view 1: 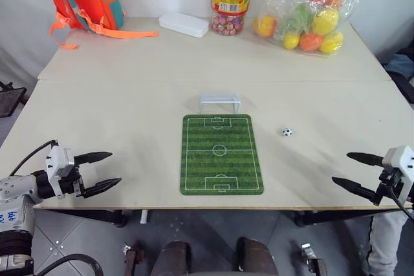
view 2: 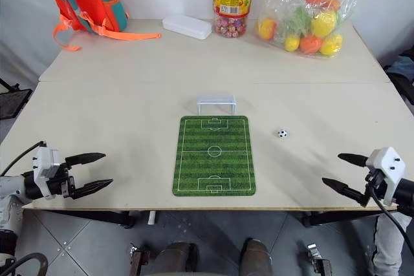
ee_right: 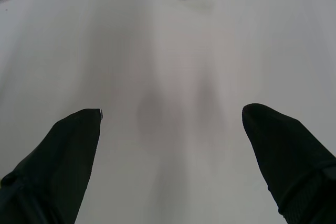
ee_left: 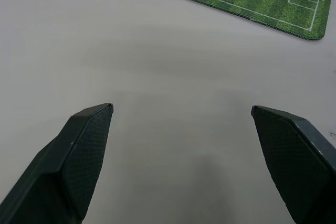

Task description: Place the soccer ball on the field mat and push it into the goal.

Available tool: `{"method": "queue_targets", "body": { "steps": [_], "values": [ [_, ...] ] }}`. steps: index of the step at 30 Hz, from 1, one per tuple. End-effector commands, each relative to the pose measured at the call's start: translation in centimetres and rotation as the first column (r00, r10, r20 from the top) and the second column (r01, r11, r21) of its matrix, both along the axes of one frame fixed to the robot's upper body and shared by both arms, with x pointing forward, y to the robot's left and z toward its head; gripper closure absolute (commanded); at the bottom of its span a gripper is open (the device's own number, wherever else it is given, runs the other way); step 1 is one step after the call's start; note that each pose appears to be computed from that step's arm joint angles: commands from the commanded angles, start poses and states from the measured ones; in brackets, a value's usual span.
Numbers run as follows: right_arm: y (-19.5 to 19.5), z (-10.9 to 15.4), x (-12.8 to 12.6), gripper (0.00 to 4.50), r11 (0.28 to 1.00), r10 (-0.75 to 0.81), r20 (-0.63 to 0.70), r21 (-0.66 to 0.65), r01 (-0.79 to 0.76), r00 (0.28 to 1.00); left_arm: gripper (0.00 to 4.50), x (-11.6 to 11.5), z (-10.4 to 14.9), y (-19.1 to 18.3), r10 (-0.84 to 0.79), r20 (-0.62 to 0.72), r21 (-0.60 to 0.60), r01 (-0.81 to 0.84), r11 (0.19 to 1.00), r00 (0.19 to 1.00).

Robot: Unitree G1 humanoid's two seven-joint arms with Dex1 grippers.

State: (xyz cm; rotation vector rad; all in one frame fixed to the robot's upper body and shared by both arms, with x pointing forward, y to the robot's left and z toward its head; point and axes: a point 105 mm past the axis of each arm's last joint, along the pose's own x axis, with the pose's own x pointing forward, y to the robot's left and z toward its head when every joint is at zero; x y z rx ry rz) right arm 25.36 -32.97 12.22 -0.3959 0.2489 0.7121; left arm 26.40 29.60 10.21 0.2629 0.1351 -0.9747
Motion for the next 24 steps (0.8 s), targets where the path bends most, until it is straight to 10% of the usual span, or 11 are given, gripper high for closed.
{"method": "queue_targets", "body": {
  "steps": [1, 15, 24],
  "values": [
    [-0.5, 1.6, 0.3, 0.01, 1.000, -0.011, 0.044, -0.008, 0.012, 0.999, 0.00, 0.2, 1.3, 0.5, 0.010, 0.064, 0.000, -0.010, 1.000, 0.998],
    [3.4, 7.2, 3.7, 0.01, 0.999, 0.048, 0.021, 0.004, -0.048, 0.999, 0.00, 0.9, 3.3, -1.3, -0.016, 0.077, -0.121, 0.025, 0.992, 0.997],
    [7.7, 4.3, 10.0, 0.01, 0.981, 0.183, -0.066, -0.055, -0.187, 0.981, 0.00, 0.6, 3.5, -5.4, -0.274, 0.177, -0.175, 0.304, 0.936, 0.945]
  ]
}}
